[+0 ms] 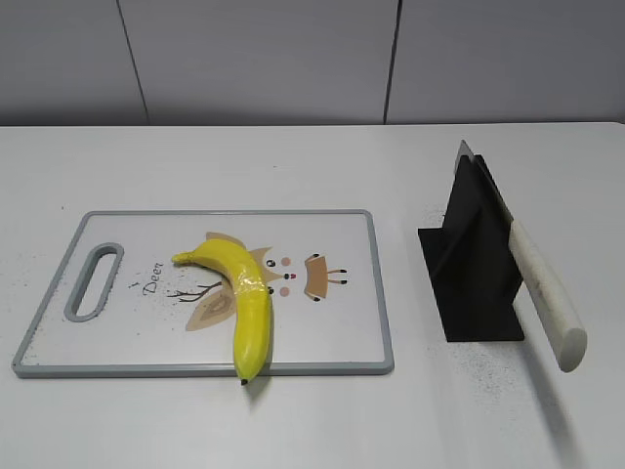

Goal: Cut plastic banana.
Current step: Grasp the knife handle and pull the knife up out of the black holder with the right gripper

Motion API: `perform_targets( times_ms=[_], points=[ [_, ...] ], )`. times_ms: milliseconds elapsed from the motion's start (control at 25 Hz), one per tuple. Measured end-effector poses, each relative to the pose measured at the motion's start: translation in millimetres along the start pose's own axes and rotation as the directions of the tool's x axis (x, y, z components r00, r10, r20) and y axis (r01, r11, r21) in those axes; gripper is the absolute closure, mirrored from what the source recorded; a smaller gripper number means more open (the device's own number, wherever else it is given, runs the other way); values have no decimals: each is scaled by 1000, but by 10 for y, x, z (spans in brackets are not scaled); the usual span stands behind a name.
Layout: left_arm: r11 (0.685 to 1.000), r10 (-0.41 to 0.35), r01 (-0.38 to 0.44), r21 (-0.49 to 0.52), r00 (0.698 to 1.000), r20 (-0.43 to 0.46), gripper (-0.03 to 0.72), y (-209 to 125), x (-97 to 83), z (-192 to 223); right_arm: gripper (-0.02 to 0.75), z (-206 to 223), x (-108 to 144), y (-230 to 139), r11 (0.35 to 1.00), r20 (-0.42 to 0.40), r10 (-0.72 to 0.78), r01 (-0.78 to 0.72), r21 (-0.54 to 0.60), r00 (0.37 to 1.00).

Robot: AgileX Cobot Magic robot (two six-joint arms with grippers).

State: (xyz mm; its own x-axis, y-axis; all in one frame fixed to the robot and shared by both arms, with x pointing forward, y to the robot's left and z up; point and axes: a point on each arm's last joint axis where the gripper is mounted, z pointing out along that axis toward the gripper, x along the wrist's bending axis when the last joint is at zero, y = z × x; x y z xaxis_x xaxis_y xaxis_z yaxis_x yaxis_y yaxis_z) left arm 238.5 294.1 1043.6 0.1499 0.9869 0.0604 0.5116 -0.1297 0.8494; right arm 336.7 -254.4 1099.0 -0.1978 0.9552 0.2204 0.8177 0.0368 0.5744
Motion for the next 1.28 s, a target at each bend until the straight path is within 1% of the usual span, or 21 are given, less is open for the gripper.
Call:
perform_targets(
  times_ms=[120,240,360,480,600,720,1000,1120,1280],
  points=[
    [1000,0,0,0,1000,0,101,0,0,0,150,43,56,167,999,-2,-7,7,31,1000],
    [1000,0,0,0,1000,0,101,0,0,0,131,107,105,296,998,-3,-14,14,60,1000],
    [1000,0,0,0,1000,0,101,0,0,0,130,225,136,398,994,2,-2,1,113,1000],
    [1000,0,0,0,1000,0,101,0,0,0,132,430,145,468,980,22,13,-18,197,1000],
    [1000,0,0,0,1000,0,101,0,0,0,141,704,136,508,954,52,20,-34,299,998],
    [1000,0,0,0,1000,0,103,0,0,0,152,965,123,535,926,76,23,-50,373,997],
    [1000,0,0,0,1000,0,104,0,0,0,154,1491,85,562,886,114,28,-78,457,993],
    [1000,0,0,0,1000,0,104,0,0,0,154,1648,64,535,863,130,27,-88,498,991],
    [1000,0,0,0,1000,0,105,0,0,0,171,1783,49,522,852,139,27,-95,515,990]
  ],
)
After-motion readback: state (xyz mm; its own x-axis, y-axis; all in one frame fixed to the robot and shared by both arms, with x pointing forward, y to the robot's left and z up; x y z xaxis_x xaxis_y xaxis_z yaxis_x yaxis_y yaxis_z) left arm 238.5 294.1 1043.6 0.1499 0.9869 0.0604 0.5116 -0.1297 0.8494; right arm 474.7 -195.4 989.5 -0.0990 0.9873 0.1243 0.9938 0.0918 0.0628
